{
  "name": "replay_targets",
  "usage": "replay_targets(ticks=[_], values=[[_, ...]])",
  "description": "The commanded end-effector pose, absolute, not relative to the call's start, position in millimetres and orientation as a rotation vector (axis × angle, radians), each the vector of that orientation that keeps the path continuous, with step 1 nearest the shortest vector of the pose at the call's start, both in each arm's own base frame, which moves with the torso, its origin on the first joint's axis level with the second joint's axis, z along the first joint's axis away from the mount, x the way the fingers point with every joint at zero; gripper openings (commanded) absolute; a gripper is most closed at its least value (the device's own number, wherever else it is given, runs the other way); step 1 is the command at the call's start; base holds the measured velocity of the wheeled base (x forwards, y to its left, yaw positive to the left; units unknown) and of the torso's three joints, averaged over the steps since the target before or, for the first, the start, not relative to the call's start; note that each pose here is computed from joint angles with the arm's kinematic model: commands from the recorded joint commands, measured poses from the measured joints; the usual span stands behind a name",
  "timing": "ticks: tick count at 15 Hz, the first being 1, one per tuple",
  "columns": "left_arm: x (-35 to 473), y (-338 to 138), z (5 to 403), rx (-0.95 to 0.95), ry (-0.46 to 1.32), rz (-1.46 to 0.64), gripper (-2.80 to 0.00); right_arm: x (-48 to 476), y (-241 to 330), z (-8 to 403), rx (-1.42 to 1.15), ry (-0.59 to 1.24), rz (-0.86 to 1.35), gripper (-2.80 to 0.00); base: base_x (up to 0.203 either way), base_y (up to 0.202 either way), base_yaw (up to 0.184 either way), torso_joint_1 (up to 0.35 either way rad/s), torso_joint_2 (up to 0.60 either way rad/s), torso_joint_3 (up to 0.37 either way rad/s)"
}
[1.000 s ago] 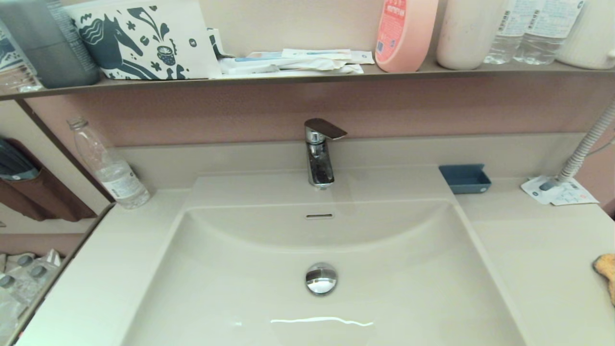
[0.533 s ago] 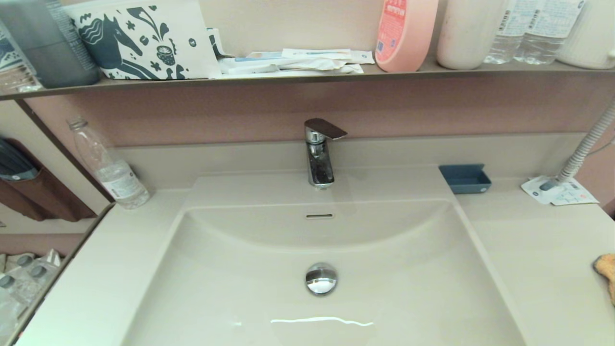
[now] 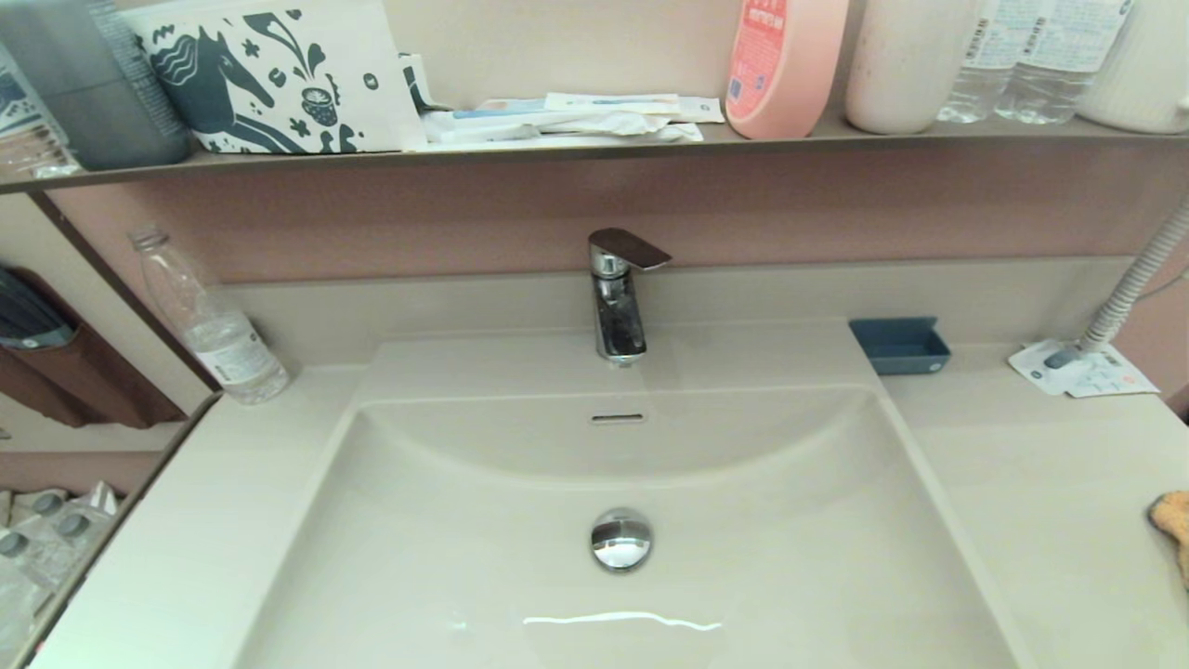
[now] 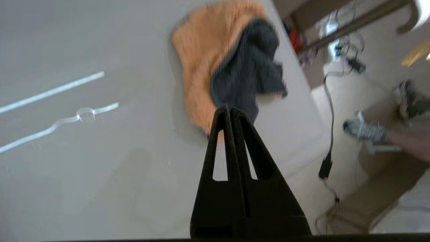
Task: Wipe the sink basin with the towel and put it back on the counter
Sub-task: Pick up the cloth
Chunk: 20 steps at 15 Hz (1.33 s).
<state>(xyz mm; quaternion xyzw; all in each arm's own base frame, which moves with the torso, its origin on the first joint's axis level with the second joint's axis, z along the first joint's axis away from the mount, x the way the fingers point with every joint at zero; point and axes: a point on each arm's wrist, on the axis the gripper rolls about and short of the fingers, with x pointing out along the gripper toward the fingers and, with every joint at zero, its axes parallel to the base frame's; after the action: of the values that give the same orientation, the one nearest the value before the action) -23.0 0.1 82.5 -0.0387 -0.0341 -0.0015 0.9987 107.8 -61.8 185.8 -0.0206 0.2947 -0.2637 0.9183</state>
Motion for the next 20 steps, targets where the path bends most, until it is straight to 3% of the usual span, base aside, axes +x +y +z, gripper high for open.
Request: replay_targets(ticks=[1, 6, 7, 15, 20], values=[[-22.9, 0.1, 82.6, -0.078, -0.067, -0.003, -2.80, 110.6, -69.3, 179.3, -0.014, 0.658, -0.569, -2.80, 0.000, 0.000, 0.000, 0.000, 0.00, 0.000], [-22.9, 0.1, 82.6, -0.078, -0.067, -0.003, -2.80, 118.8, -78.7, 170.1, 0.095, 0.697, -0.593, -2.80, 0.000, 0.000, 0.000, 0.000, 0.00, 0.000], [-22.9, 0.1, 82.6, -0.078, -0.067, -0.003, -2.80, 121.4, -80.2, 168.1, 0.098, 0.714, -0.594, 0.00, 0.000, 0.000, 0.000, 0.000, 0.00, 0.000], [-22.9, 0.1, 82.6, -0.078, -0.067, -0.003, -2.80, 147.9, -122.5, 171.6, 0.077, 0.785, -0.674, 0.00, 0.000, 0.000, 0.000, 0.000, 0.00, 0.000], [-22.9, 0.1, 82.6, -0.078, -0.067, -0.003, -2.80, 173.0, -136.8, 160.9, 0.092, 0.841, -0.616, 0.00, 0.000, 0.000, 0.000, 0.000, 0.00, 0.000]])
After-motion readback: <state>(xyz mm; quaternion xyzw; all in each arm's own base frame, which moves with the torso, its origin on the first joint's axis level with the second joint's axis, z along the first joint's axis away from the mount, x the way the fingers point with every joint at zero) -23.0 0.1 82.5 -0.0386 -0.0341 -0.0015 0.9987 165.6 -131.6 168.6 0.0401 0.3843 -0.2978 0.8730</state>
